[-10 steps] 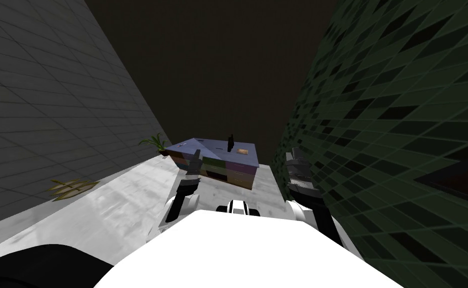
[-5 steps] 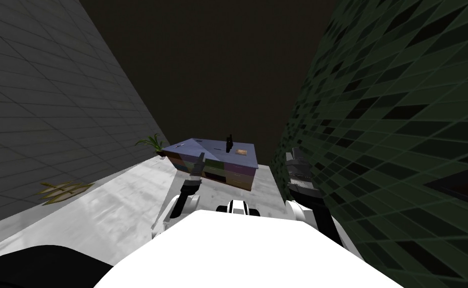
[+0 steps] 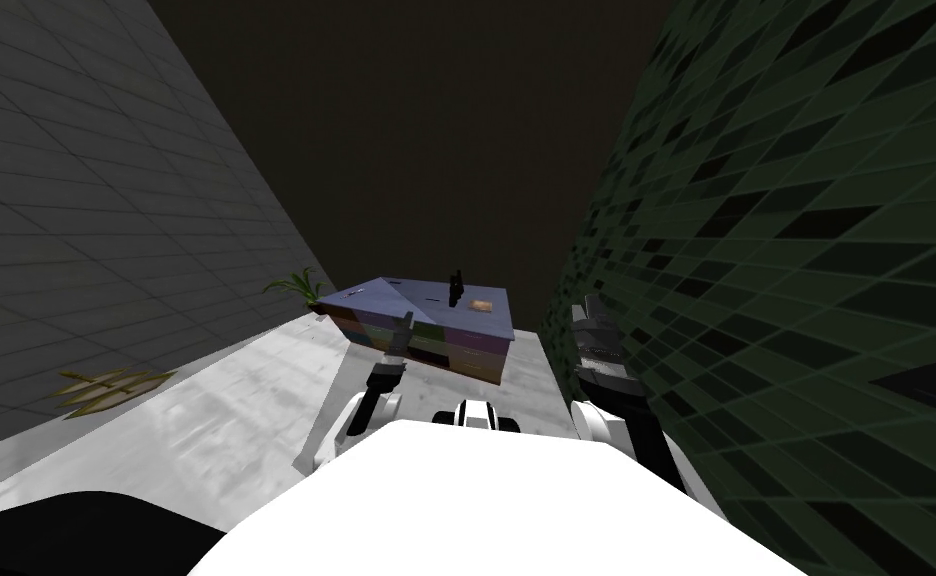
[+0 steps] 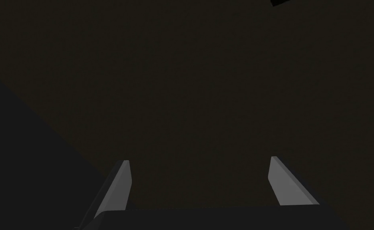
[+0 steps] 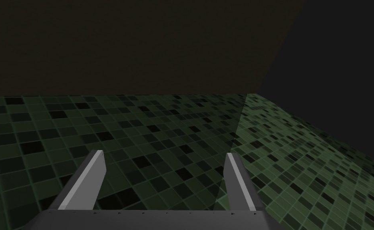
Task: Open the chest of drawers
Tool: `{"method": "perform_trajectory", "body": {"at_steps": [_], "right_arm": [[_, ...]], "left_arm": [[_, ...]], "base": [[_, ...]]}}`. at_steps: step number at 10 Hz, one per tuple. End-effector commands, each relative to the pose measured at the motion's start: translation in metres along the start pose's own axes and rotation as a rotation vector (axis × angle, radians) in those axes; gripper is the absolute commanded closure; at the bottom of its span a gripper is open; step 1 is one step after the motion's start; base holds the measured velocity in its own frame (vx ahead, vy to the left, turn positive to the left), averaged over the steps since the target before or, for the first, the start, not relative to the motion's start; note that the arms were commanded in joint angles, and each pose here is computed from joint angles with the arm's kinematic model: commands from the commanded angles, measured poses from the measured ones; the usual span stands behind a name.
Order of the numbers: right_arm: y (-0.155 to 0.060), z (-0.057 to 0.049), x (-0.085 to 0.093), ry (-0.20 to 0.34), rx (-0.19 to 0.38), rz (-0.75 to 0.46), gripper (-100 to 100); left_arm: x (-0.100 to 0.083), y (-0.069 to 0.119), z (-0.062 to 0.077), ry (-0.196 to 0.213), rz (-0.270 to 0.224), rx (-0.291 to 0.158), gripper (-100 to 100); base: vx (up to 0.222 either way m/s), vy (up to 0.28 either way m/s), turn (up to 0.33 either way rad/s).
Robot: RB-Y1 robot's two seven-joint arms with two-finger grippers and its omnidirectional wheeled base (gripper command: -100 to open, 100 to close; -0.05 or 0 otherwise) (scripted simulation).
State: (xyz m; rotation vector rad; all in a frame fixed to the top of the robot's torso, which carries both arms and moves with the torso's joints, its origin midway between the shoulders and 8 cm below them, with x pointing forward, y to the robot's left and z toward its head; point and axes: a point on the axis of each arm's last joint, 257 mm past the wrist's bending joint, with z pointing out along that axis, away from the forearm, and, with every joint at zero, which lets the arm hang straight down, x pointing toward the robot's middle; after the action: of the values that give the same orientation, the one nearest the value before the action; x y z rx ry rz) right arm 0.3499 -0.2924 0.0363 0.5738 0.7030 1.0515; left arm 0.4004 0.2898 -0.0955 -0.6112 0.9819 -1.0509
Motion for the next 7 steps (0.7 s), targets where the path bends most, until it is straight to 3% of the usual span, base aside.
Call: {"method": "perform_trajectory", "body": {"at_steps": [1,7], "right_arm": [[0.0,0.0,0.0,0.0,0.0,0.0,0],[0.0,0.0,0.0,0.0,0.0,0.0,0]], "left_arm": [[0.008,0.018,-0.004,0.018,-0.002,-0.014,-100],[0.024,0.058,-0.02,0.051,-0.007,-0.068,-100]], "base": [[0.051,-0.041,-0.023],[0.051,-0.03,-0.013]]}}
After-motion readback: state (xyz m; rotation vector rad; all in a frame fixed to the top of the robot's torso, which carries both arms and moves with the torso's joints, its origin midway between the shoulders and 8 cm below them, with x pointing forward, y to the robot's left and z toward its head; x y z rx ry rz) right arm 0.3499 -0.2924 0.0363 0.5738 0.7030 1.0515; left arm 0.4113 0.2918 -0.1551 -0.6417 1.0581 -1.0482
